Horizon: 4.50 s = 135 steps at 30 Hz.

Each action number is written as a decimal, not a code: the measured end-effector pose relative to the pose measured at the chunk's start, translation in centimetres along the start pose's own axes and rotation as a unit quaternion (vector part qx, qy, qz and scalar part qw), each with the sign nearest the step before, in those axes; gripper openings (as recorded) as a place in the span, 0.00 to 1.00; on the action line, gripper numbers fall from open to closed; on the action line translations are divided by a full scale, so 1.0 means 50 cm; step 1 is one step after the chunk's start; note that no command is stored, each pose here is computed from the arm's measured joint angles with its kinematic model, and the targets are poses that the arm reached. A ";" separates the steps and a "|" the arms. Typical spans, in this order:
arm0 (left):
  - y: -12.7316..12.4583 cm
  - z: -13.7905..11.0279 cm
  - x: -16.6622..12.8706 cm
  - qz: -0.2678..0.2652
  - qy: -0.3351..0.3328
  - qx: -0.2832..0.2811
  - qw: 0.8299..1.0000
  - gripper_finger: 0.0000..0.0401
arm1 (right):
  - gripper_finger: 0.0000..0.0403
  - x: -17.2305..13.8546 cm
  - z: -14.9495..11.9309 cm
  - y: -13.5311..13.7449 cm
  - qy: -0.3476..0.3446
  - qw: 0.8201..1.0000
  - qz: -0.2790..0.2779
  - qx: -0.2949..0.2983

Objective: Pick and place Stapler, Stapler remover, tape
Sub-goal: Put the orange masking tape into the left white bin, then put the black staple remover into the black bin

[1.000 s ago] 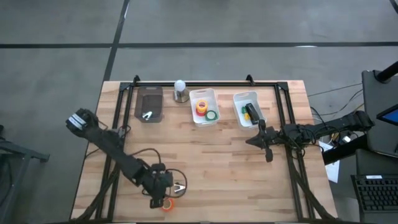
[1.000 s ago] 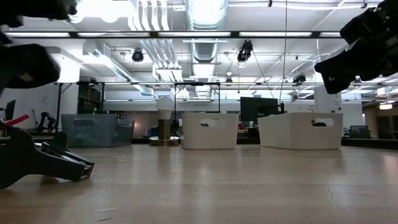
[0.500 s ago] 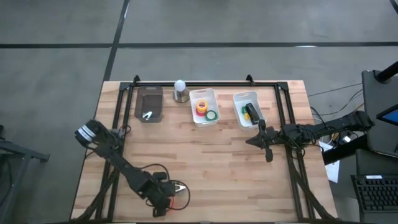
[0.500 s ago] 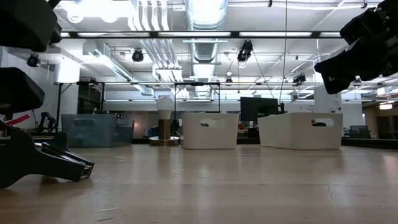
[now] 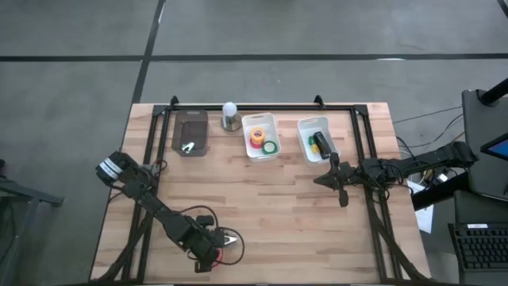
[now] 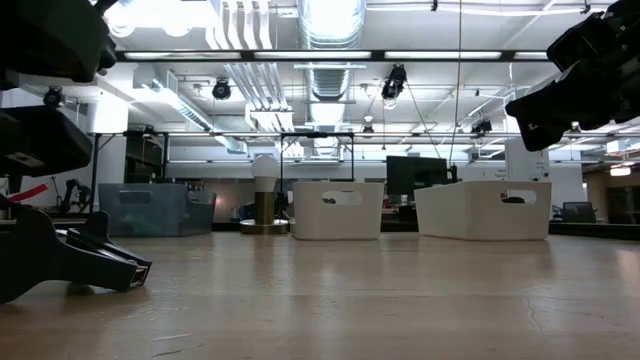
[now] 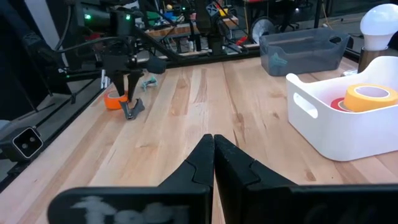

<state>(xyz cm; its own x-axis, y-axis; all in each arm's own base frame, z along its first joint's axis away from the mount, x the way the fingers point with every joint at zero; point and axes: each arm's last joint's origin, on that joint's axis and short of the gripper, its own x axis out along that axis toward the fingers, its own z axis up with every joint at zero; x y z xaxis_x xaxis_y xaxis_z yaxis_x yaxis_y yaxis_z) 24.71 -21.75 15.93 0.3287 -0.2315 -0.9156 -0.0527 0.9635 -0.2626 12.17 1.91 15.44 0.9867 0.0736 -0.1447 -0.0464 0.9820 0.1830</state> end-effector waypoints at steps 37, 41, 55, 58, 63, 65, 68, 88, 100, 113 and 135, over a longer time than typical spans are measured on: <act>0.196 0.209 -0.204 0.205 -0.332 0.070 0.918 0.14 | 0.02 0.000 0.000 0.000 0.000 1.000 0.000 0.000; 0.245 0.254 -0.236 0.222 -0.372 0.078 0.898 0.13 | 0.02 0.000 0.000 0.000 0.000 1.000 0.000 0.000; 0.500 0.313 -0.340 0.289 -0.450 -0.135 0.834 0.15 | 0.02 0.000 0.000 0.000 0.000 1.000 0.000 0.000; 0.556 0.310 -0.334 0.270 -0.444 -0.181 0.835 0.15 | 0.02 0.000 0.000 0.000 0.000 1.000 0.000 0.000; 0.594 0.321 -0.283 0.225 -0.407 -0.182 0.866 0.15 | 0.02 0.000 0.000 0.000 0.000 1.000 0.000 0.000; 0.600 0.331 -0.260 0.213 -0.392 -0.180 0.876 0.15 | 0.02 0.000 0.000 0.000 0.000 1.000 0.000 0.000; 0.609 0.349 -0.234 0.191 -0.377 -0.175 0.889 0.15 | 0.02 0.000 0.000 0.000 0.000 1.000 0.000 0.000; 0.647 0.390 -0.132 0.174 -0.259 -0.168 0.935 0.16 | 0.02 0.000 0.000 0.000 0.000 1.000 0.000 0.000; 0.645 0.389 -0.131 0.155 -0.256 -0.159 0.941 0.16 | 0.02 0.000 0.000 0.000 0.000 1.000 0.000 0.000; 0.636 0.396 -0.150 0.144 -0.270 -0.157 0.939 0.42 | 0.02 0.000 0.000 0.000 0.000 1.000 0.000 0.000; 0.272 0.256 -0.262 -0.002 -0.196 0.035 0.980 0.47 | 0.02 0.000 0.000 0.000 0.001 1.000 0.000 0.000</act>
<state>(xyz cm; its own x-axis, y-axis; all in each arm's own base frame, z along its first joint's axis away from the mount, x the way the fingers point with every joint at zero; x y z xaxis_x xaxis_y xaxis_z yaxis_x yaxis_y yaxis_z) 31.78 -3.90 28.26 0.6658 -0.1794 -0.7242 0.0093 0.9726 -0.2324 12.17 1.91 15.42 0.9865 0.0737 -0.1461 -0.0463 0.9821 0.1827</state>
